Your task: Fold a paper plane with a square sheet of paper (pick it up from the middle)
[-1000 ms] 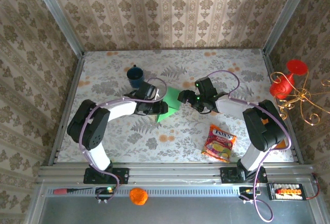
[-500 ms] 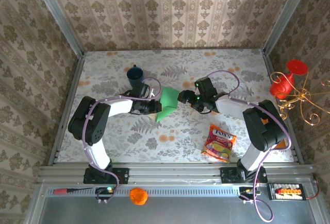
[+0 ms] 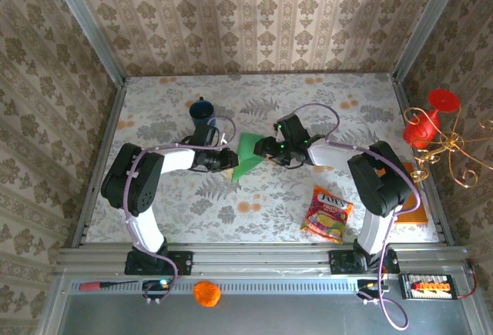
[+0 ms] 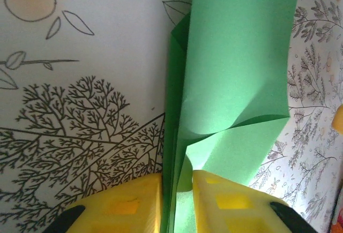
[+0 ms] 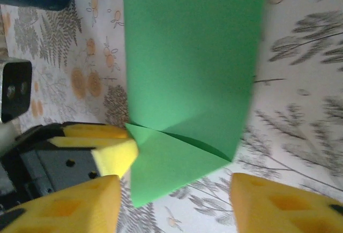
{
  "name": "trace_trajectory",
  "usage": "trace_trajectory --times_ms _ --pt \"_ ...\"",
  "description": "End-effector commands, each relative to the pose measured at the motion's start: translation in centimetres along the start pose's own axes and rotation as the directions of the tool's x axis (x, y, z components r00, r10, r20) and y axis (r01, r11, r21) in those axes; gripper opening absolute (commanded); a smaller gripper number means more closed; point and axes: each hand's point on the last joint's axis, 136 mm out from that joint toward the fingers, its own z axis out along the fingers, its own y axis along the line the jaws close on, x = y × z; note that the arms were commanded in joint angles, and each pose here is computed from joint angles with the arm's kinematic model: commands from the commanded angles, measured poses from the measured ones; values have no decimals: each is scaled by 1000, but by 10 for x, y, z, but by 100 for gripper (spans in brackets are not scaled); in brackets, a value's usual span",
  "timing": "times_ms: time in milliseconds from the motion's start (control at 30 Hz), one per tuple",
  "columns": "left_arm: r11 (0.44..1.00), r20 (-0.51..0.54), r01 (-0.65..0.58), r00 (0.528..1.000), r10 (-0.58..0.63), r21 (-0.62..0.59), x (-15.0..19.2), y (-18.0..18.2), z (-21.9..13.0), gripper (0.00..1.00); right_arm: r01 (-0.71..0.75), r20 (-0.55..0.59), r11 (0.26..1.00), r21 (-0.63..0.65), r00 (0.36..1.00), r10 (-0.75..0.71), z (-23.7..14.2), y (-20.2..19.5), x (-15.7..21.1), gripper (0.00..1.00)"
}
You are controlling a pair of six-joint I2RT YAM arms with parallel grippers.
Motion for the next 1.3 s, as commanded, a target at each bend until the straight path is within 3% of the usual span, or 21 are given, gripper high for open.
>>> trace_trajectory --times_ms 0,133,333,667,967,1067,1267 --pt "999 -53 40 998 -40 -13 16 10 10 21 34 -42 999 -40 998 -36 13 17 2 43" --pt "999 -64 41 997 -43 -36 18 15 11 20 52 -52 998 -44 997 -54 31 29 -5 30" --pt "998 -78 45 996 -49 -55 22 19 13 20 69 -73 997 41 995 -66 58 23 -19 23" --pt "998 -83 21 996 -25 -57 23 13 9 22 86 -115 973 214 991 -62 75 -7 -22 23" --pt "993 30 -54 998 57 -105 13 -14 -27 38 47 -139 945 322 990 -2 64 -36 -5 24" --pt "994 43 -90 995 93 -69 17 -35 -31 38 23 -120 938 346 993 20 51 -42 1 24" --pt "997 44 -70 997 69 21 23 -56 -21 28 -25 -83 943 331 995 55 36 -45 6 24"
